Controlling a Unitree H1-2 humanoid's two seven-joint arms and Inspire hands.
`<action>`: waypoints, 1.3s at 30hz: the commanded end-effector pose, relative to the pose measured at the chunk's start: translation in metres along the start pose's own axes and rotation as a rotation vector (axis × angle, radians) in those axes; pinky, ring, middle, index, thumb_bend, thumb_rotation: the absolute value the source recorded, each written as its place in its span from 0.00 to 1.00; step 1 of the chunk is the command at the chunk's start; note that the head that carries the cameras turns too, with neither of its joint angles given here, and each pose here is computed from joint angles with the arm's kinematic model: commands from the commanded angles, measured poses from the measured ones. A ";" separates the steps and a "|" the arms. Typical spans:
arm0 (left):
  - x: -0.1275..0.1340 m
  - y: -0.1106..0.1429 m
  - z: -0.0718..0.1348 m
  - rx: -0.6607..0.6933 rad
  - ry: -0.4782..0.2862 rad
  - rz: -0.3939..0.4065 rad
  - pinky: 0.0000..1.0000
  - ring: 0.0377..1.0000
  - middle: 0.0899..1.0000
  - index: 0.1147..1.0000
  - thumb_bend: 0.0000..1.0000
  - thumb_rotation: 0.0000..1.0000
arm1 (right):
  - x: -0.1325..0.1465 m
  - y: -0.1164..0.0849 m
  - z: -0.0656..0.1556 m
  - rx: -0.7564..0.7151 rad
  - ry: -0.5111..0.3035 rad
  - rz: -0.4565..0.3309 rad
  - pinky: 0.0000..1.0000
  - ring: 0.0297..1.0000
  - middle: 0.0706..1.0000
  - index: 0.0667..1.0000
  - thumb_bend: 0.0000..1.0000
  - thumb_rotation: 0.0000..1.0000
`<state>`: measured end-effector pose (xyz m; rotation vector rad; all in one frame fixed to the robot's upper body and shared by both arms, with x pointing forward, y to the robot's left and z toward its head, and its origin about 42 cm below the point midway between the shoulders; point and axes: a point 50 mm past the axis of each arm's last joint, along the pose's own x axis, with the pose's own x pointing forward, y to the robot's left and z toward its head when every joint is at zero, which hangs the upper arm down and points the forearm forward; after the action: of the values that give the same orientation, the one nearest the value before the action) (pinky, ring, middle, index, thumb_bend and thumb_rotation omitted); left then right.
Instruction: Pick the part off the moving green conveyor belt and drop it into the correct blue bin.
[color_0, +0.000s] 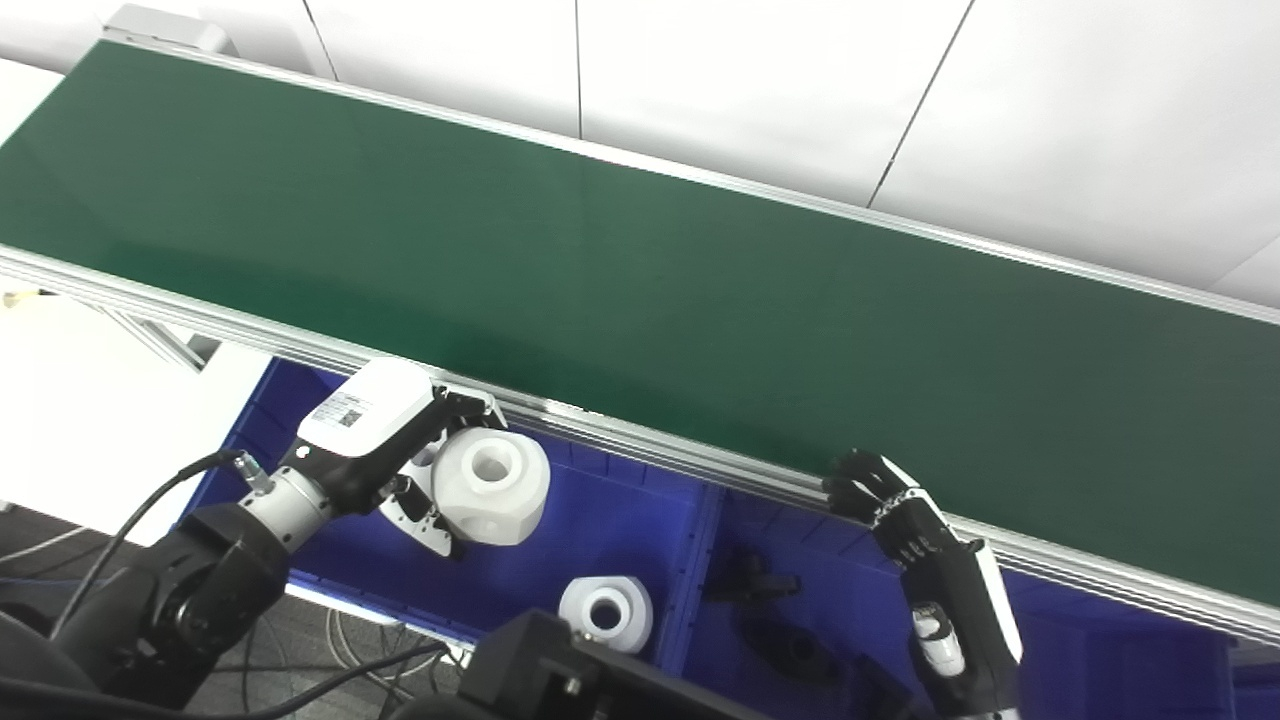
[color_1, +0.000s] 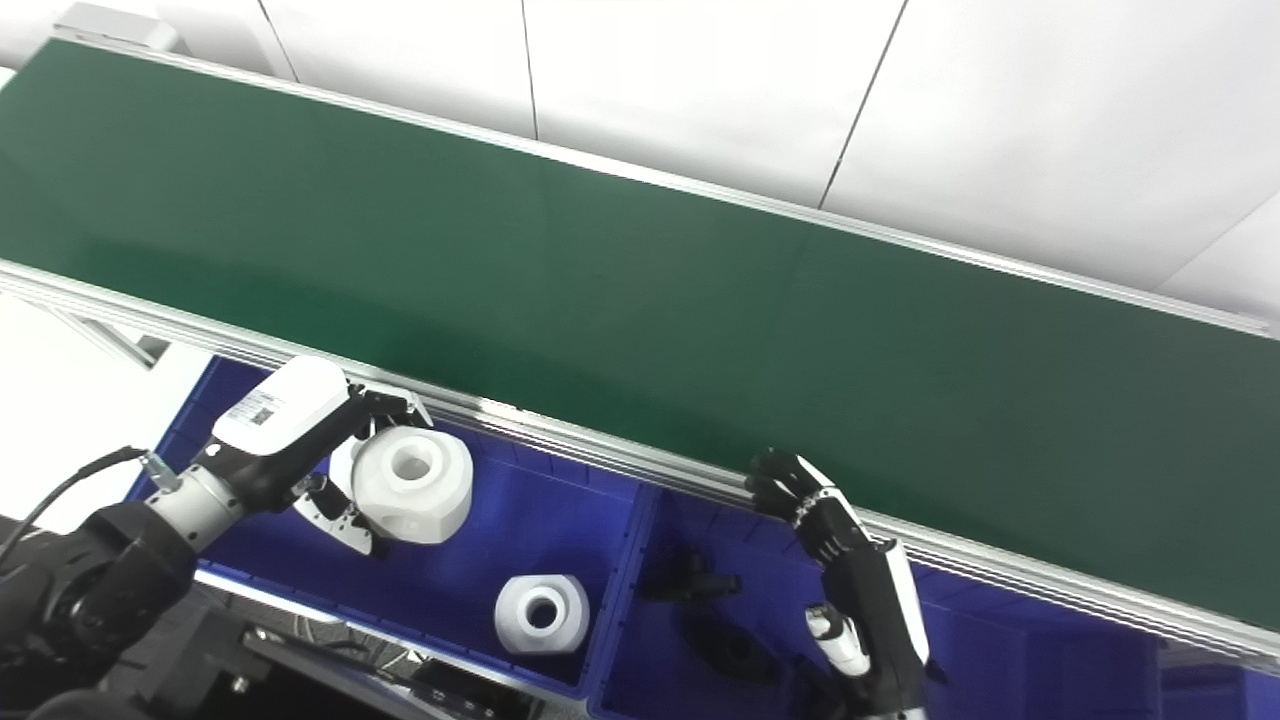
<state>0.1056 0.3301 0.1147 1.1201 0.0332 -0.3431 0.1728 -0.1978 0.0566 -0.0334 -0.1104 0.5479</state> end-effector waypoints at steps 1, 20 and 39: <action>-0.001 0.009 0.003 0.017 -0.041 0.043 0.42 0.46 0.43 0.44 0.52 0.00 | 0.004 0.000 0.010 0.000 -0.049 0.003 0.75 0.79 0.81 0.83 0.91 0.89; -0.006 -0.001 0.008 0.073 -0.019 0.047 0.67 0.69 0.70 0.67 0.86 0.62 | 0.005 0.003 0.013 -0.004 -0.045 0.000 0.75 0.79 0.81 0.82 0.93 0.89; -0.010 0.012 0.014 0.020 -0.117 0.124 0.66 0.69 0.69 0.68 0.88 0.66 | 0.005 0.002 0.014 -0.005 -0.038 0.001 0.75 0.78 0.82 0.83 0.93 0.89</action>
<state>0.0982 0.3227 0.1185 1.1219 -0.0574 -0.3180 0.1729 -0.1950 0.0621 -0.0332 -0.1115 0.5496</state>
